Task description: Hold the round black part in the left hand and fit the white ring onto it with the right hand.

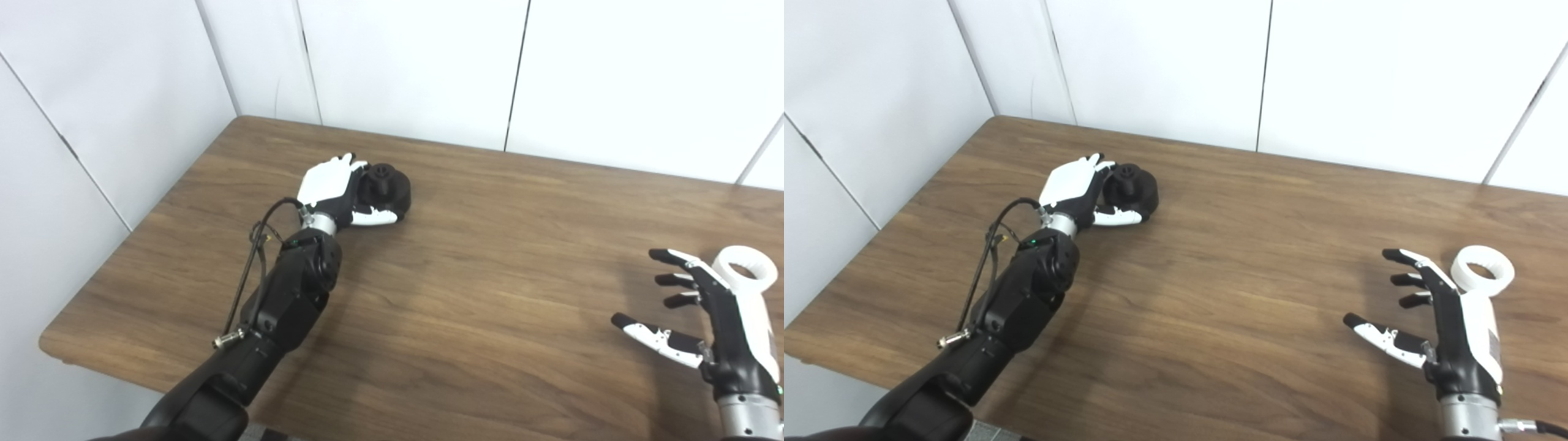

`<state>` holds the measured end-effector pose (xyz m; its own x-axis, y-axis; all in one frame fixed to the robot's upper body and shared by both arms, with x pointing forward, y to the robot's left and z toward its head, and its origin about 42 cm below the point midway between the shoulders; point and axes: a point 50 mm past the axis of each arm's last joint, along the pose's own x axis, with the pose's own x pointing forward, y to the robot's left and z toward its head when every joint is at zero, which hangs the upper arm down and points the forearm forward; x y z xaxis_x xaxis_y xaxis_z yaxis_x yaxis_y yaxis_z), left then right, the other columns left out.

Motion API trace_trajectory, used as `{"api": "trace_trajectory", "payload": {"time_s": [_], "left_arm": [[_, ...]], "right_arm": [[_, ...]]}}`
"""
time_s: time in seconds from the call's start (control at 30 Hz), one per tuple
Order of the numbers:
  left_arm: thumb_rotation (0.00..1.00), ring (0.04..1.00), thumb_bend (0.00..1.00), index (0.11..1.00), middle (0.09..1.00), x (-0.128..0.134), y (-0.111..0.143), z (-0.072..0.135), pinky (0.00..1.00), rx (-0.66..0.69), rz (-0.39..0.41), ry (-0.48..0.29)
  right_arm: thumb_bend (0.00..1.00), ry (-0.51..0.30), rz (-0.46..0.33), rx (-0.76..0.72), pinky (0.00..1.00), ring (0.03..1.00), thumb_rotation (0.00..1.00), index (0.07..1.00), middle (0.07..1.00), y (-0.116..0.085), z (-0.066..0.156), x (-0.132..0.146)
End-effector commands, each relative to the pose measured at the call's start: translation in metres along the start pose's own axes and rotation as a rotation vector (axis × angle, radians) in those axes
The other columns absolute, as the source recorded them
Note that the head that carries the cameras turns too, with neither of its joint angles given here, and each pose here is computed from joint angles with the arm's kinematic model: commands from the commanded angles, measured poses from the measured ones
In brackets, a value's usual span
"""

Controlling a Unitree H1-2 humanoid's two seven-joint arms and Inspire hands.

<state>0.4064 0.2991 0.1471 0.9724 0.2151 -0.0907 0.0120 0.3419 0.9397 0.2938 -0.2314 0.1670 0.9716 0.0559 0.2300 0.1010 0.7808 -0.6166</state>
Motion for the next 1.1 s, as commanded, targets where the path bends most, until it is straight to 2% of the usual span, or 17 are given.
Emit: {"api": "trace_trajectory", "payload": {"time_s": [0.0, 0.1, 0.27, 0.33, 0.73, 0.93, 1.07], "left_arm": [[0.57, 1.0, 1.0, 0.816, 1.0, 0.011, 0.024, 0.01, 1.0, 0.001, 0.081, -0.05], [0.53, 1.0, 1.0, 0.777, 1.0, 0.012, 0.021, 0.01, 1.0, -0.034, 0.09, -0.054], [0.38, 1.0, 1.0, 0.648, 1.0, 0.012, 0.012, 0.01, 1.0, -0.095, 0.114, -0.066], [0.35, 1.0, 1.0, 0.628, 1.0, 0.012, 0.009, 0.011, 1.0, -0.105, 0.121, -0.069], [0.27, 1.0, 0.94, 0.592, 1.0, 0.008, 0.004, 0.011, 1.0, -0.125, 0.138, -0.077], [0.25, 1.0, 0.93, 0.574, 1.0, 0.001, -0.003, 0.014, 1.0, -0.143, 0.124, -0.11], [0.26, 1.0, 0.94, 0.575, 1.0, -0.009, -0.008, 0.024, 1.0, -0.158, 0.088, -0.156]], "right_arm": [[0.71, -0.059, -0.043, 0.003, 0.54, 0.692, 0.14, 0.748, 0.797, -0.01, 0.013, 0.007], [0.71, -0.061, -0.042, 0.006, 0.54, 0.693, 0.15, 0.75, 0.798, -0.011, 0.013, 0.006], [0.73, -0.055, -0.045, 0.01, 0.54, 0.694, 0.15, 0.747, 0.797, -0.011, 0.012, 0.005], [0.73, -0.049, -0.049, 0.003, 0.54, 0.688, 0.14, 0.747, 0.798, -0.013, 0.013, 0.004], [0.72, -0.048, -0.051, -0.005, 0.53, 0.684, 0.15, 0.741, 0.794, -0.013, 0.013, 0.002], [0.73, -0.059, -0.059, -0.006, 0.53, 0.684, 0.14, 0.739, 0.788, -0.013, 0.013, 0.003], [0.73, -0.06, -0.061, -0.008, 0.53, 0.685, 0.15, 0.74, 0.789, -0.015, 0.015, 0.004]]}}
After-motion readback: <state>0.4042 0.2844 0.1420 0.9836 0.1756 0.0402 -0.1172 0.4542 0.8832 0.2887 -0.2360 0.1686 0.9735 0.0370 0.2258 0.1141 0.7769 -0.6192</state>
